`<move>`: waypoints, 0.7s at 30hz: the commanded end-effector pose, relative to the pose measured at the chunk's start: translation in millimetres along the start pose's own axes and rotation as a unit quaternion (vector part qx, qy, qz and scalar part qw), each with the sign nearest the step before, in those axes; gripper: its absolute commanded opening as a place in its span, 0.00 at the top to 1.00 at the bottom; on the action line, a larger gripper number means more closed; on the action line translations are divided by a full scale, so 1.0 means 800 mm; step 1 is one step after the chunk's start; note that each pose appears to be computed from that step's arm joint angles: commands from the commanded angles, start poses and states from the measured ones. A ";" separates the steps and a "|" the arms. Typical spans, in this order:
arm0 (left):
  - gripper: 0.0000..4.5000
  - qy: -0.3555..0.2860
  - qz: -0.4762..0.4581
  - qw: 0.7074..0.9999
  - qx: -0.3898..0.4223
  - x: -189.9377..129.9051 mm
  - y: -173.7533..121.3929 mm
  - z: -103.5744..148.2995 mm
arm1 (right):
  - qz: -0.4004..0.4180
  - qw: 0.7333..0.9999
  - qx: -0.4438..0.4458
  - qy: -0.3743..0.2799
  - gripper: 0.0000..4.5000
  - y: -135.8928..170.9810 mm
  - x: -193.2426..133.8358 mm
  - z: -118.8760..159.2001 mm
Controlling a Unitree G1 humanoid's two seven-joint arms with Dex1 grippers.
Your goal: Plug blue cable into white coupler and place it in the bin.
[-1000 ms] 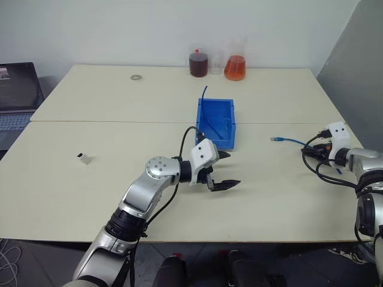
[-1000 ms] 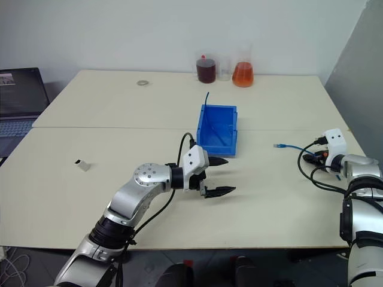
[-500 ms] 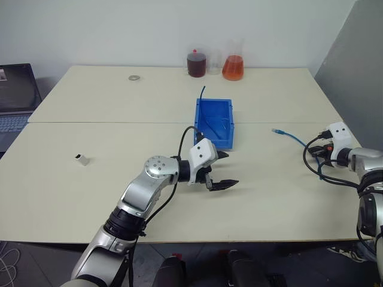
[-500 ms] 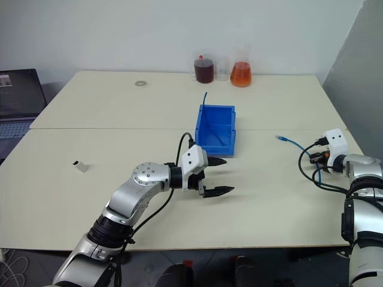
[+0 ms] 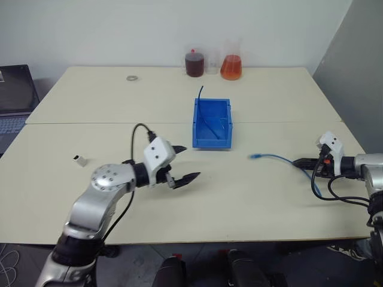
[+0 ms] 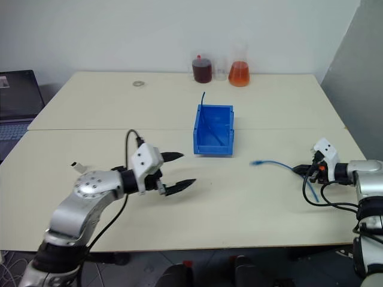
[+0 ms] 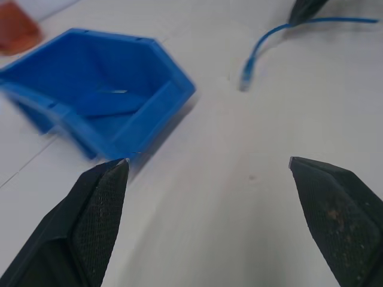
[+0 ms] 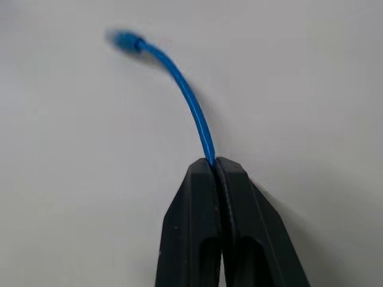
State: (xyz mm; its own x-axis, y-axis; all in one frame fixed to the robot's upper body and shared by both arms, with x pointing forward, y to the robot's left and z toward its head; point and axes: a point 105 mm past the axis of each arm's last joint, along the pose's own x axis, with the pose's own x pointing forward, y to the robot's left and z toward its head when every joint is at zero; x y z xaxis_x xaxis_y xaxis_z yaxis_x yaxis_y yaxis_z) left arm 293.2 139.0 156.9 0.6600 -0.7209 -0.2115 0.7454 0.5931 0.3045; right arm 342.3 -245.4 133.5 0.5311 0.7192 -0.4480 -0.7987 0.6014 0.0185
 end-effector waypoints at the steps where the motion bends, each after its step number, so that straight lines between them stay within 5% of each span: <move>1: 0.00 -0.020 0.057 0.996 -0.060 -0.035 -0.008 0.006 | 0.091 0.994 -0.030 -0.046 1.00 0.069 0.027 0.044; 8: 0.00 0.027 0.139 0.975 -0.170 -0.085 -0.066 -0.042 | 0.142 0.984 -0.086 -0.065 1.00 0.139 0.127 0.065; 13: 0.00 0.072 0.197 0.954 -0.214 -0.113 -0.106 -0.081 | 0.127 0.978 -0.163 -0.026 1.00 0.156 0.200 0.050; 21: 0.00 0.074 0.275 0.933 -0.219 -0.123 -0.108 -0.103 | 0.138 0.975 -0.175 -0.002 0.95 0.158 0.220 0.029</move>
State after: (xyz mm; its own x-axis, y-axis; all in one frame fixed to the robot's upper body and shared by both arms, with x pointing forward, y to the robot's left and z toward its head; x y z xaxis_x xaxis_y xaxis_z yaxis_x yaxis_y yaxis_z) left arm 170.8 187.2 71.1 0.9224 -0.2434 -0.2998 0.2517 0.9677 -0.0112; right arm 338.9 -28.2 78.8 0.2761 0.8528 -0.4432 -0.9608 0.2325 -0.1512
